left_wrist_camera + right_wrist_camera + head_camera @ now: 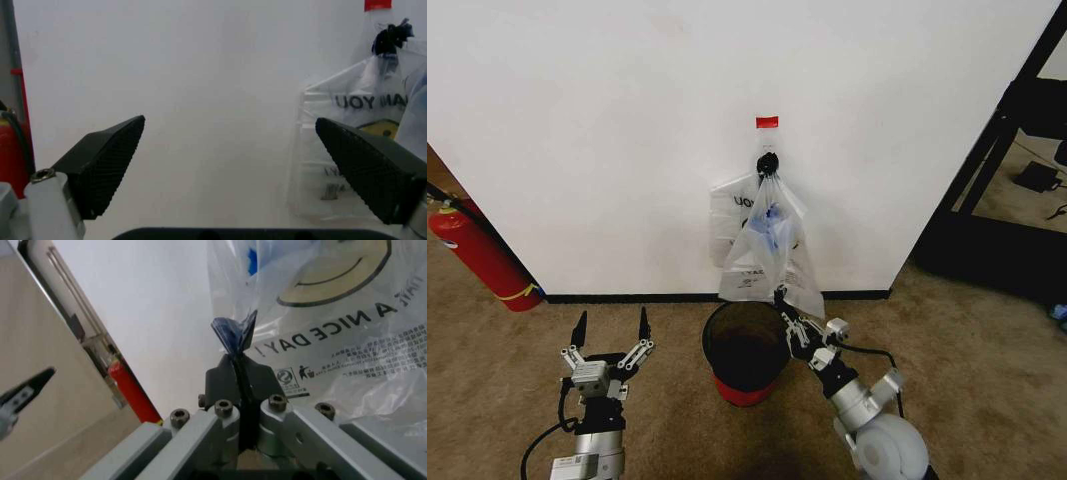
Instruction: Pick up the garbage bag from the wall and place it over the trash bin.
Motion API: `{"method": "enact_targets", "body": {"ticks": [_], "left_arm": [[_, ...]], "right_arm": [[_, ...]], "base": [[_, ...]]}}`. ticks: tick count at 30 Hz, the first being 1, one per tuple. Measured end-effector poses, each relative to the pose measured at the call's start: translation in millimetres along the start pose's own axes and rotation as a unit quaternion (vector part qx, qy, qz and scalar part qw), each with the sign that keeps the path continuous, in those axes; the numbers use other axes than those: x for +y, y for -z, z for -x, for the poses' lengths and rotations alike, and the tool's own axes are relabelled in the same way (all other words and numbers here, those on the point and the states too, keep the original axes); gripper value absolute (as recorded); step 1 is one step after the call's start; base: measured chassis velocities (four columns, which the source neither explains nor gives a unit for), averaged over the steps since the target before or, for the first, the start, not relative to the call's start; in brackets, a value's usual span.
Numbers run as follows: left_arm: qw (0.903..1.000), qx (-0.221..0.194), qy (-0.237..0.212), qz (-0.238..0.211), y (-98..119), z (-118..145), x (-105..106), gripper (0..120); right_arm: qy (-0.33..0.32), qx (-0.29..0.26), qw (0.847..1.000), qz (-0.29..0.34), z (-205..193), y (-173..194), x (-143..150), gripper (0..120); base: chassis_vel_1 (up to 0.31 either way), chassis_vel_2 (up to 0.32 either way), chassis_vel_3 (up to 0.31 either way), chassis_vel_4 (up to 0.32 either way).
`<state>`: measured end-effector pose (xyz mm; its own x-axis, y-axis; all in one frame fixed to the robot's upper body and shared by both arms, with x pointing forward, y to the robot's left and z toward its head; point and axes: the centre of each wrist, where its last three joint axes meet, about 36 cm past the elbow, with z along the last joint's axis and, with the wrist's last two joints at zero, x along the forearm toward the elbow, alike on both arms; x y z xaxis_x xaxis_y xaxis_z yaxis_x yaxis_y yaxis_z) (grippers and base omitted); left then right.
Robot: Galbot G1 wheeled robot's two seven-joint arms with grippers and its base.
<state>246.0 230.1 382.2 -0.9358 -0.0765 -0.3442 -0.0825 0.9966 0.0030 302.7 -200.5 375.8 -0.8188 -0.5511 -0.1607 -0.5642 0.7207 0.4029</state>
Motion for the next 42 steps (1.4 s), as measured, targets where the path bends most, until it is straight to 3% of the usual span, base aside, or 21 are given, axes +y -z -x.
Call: {"method": "enact_targets", "body": {"ticks": [12, 22, 42], "left_arm": [[1.0000, -0.002, -0.004, -0.007, -3, 7, 1, 100], [0.9999, -0.001, -0.006, -0.012, -5, 10, -1, 100], [0.9999, 0.002, -0.009, -0.014, -7, 13, -2, 100]], "right_arm": [[-0.004, 0.027, 0.998, -0.056, -33, -10, 14, 0], [-0.002, 0.043, 0.997, -0.058, -47, -24, 34, 0], [-0.008, 0.048, 0.995, -0.087, -44, -34, 23, 0]], "base": [[0.000, 0.000, 0.000, 0.000], [0.000, 0.000, 0.000, 0.000], [0.000, 0.000, 0.000, 0.000]]}}
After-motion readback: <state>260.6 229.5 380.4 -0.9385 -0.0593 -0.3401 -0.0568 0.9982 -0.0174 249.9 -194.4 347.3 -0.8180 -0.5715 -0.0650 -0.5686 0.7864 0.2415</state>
